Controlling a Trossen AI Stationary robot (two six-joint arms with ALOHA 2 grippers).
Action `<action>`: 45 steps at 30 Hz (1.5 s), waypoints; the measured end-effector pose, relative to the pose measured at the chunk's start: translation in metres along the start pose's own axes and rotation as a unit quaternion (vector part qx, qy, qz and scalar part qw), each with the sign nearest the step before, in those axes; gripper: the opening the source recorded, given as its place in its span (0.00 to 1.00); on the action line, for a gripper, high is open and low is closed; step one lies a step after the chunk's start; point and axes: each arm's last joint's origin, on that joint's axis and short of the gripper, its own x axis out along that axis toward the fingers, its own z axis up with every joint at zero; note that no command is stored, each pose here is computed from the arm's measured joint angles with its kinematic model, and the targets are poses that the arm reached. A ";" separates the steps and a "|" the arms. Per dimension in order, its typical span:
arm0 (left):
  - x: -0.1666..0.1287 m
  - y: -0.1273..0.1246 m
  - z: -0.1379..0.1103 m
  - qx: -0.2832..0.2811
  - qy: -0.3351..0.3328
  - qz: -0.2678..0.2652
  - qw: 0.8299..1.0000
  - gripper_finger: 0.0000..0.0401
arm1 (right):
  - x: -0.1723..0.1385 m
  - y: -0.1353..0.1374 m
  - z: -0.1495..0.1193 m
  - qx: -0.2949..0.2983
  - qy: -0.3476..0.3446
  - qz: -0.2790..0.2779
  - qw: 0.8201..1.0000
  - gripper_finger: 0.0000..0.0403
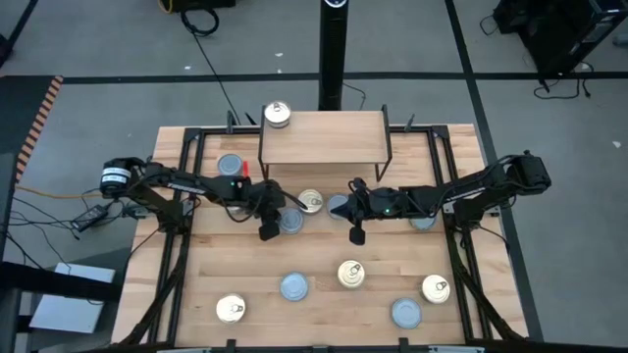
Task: Stack canned seafood by type on shelf
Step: Put the green tuna can on the shelf
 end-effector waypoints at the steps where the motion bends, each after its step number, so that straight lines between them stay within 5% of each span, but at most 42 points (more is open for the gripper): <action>1: 0.001 0.000 -0.001 0.000 -0.004 -0.001 1.000 0.08 | 0.000 0.001 0.000 -0.001 0.000 0.001 1.000 0.04; 5: 0.006 0.002 -0.008 0.001 -0.020 -0.004 1.000 0.01 | -0.001 0.004 -0.001 -0.003 0.002 0.006 1.000 0.05; 21: 0.009 -0.006 -0.013 0.018 -0.027 0.011 0.999 0.00 | -0.002 0.011 -0.004 0.039 0.016 0.016 0.999 0.05; 32: 0.009 -0.007 -0.014 0.014 -0.030 0.027 0.999 0.00 | -0.005 0.021 0.030 0.020 0.019 0.027 0.999 0.04; 45: -0.008 -0.019 -0.010 0.054 -0.092 0.036 0.994 0.00 | 0.011 0.019 0.019 0.031 0.041 0.018 0.999 0.04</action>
